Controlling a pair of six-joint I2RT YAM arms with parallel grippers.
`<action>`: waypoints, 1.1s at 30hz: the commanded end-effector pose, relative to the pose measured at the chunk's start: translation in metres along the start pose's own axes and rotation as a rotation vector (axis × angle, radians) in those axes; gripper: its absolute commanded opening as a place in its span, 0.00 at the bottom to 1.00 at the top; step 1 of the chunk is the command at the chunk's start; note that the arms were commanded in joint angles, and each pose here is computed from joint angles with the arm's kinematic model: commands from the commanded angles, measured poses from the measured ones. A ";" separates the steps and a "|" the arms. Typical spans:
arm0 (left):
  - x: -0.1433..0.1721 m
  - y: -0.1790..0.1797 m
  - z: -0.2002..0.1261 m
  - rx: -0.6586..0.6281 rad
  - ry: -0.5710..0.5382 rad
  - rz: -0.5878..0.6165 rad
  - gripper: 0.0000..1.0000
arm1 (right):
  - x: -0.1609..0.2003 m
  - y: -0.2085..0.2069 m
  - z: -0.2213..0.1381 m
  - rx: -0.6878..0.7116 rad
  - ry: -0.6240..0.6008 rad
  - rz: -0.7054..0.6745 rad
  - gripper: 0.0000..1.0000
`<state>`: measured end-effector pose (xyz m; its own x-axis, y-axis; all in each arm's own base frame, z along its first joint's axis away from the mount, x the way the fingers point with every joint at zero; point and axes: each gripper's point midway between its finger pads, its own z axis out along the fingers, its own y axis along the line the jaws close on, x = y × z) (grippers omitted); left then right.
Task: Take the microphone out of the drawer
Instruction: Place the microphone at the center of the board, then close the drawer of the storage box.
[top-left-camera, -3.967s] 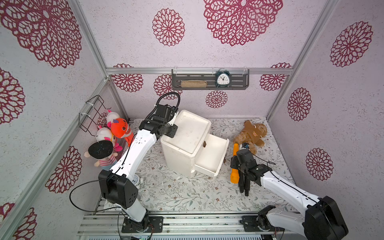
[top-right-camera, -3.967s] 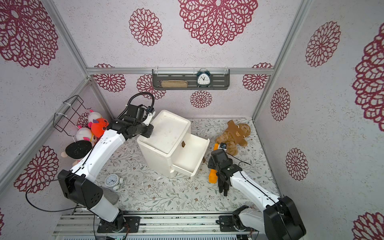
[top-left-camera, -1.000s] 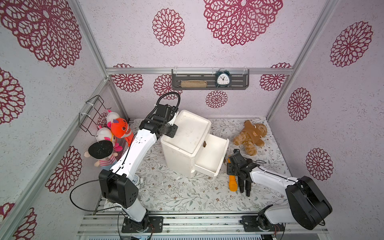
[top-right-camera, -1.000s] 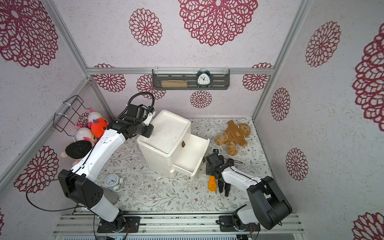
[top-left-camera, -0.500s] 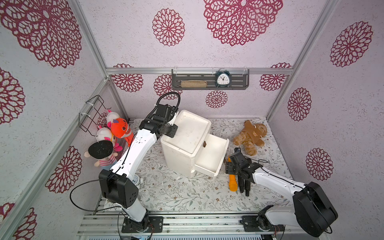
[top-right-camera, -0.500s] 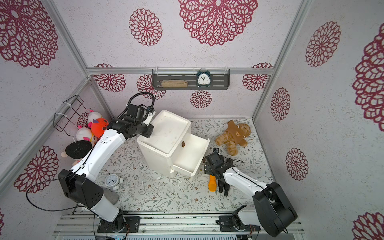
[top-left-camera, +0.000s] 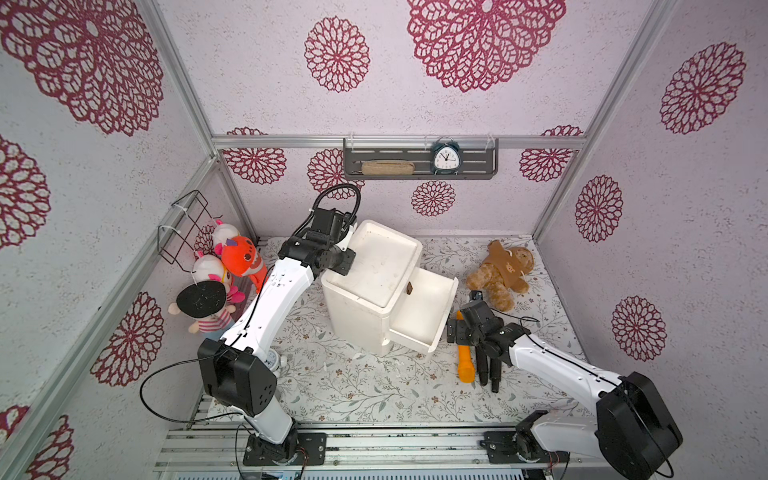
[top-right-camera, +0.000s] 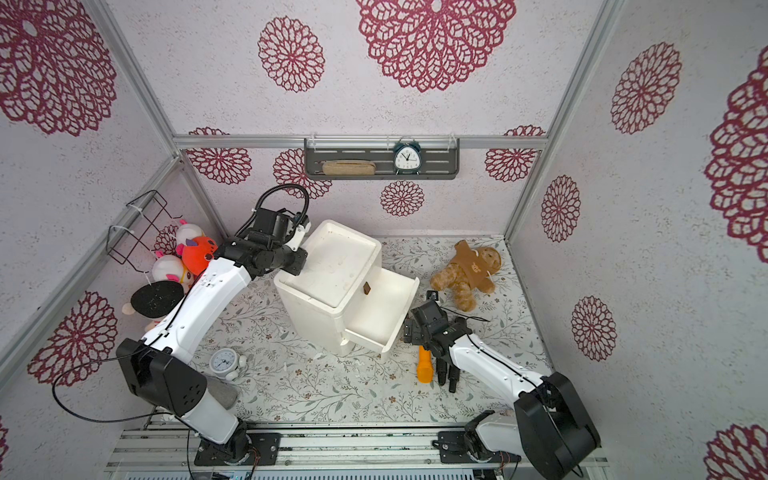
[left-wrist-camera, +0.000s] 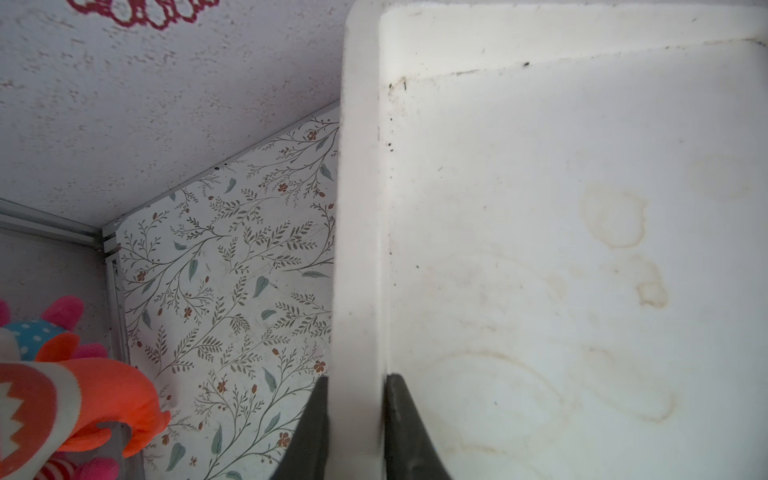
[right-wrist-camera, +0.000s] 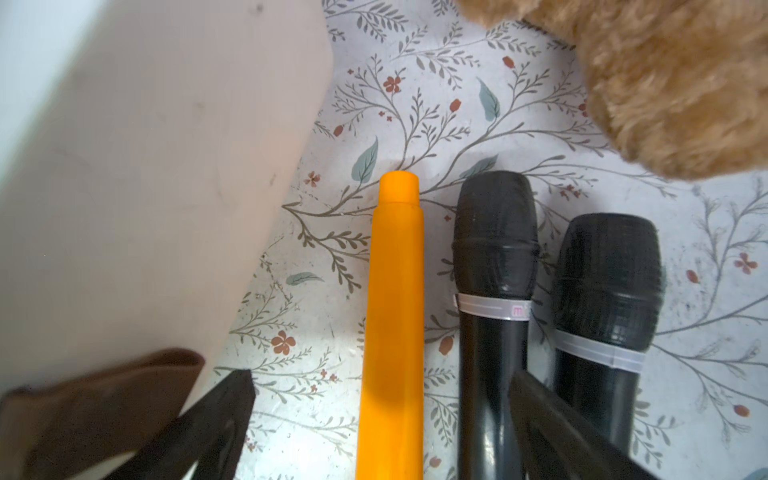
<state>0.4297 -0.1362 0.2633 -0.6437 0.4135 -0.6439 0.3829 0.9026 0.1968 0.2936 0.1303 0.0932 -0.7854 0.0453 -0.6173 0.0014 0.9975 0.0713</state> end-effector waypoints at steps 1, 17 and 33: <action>0.039 -0.009 0.030 -0.003 0.163 0.069 0.01 | -0.028 0.012 -0.010 -0.032 -0.074 -0.014 0.99; 0.039 -0.017 0.032 0.020 0.162 0.078 0.01 | -0.058 0.054 -0.002 -0.126 -0.111 -0.027 0.99; 0.040 -0.020 0.033 0.025 0.164 0.084 0.01 | -0.074 0.125 0.021 -0.258 -0.087 -0.033 0.99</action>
<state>0.4295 -0.1373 0.2635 -0.6427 0.4137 -0.6448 0.3843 0.9022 0.1959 0.3544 0.2285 0.1099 -0.7564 -0.0199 -0.6538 -0.1589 0.9752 0.1542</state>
